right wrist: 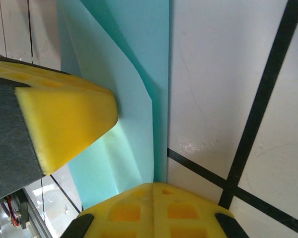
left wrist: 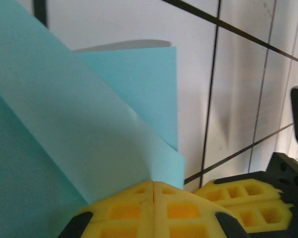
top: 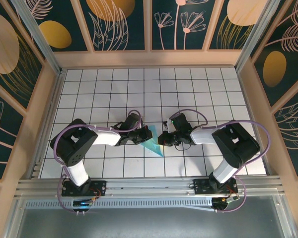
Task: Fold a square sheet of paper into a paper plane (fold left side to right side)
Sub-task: Fourth fold the wing at the center of the table.
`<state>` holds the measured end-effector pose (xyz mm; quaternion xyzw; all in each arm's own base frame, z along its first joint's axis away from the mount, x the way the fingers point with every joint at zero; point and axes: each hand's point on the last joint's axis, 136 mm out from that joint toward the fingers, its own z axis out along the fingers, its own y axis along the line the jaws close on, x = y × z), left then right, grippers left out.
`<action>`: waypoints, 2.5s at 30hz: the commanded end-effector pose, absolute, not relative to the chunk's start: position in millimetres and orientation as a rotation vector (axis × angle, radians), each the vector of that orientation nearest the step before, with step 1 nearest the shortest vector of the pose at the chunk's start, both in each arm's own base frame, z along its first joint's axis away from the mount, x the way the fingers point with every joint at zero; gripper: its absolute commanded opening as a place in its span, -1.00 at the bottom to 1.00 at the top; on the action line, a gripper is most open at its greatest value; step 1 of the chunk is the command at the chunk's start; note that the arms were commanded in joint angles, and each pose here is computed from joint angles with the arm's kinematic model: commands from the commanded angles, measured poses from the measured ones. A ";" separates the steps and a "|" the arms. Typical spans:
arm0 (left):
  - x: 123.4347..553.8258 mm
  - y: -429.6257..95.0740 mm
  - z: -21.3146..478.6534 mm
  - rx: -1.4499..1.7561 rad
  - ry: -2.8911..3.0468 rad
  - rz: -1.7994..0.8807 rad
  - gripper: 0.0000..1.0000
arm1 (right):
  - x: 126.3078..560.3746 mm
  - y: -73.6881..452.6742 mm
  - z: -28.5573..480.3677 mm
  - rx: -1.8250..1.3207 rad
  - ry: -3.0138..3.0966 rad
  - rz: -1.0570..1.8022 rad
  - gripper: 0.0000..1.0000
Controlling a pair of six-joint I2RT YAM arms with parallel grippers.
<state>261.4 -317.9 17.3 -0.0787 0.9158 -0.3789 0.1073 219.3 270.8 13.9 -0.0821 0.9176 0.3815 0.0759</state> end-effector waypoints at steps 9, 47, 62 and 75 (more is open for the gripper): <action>253.0 -299.0 -10.3 -0.261 2.739 -0.987 -1.00 | 205.5 250.3 -22.4 -0.226 2.884 0.923 -1.00; 248.7 -289.8 -22.6 -0.268 2.780 -0.910 -1.00 | 168.9 289.4 51.5 -0.421 2.649 1.389 -1.00; 248.3 -288.9 -24.2 -0.265 2.783 -0.901 -1.00 | 152.3 281.2 30.0 -0.396 2.719 1.373 -1.00; 249.4 -289.4 -23.7 -0.264 2.782 -0.900 -1.00 | 145.5 280.8 24.2 -0.393 2.742 1.369 -1.00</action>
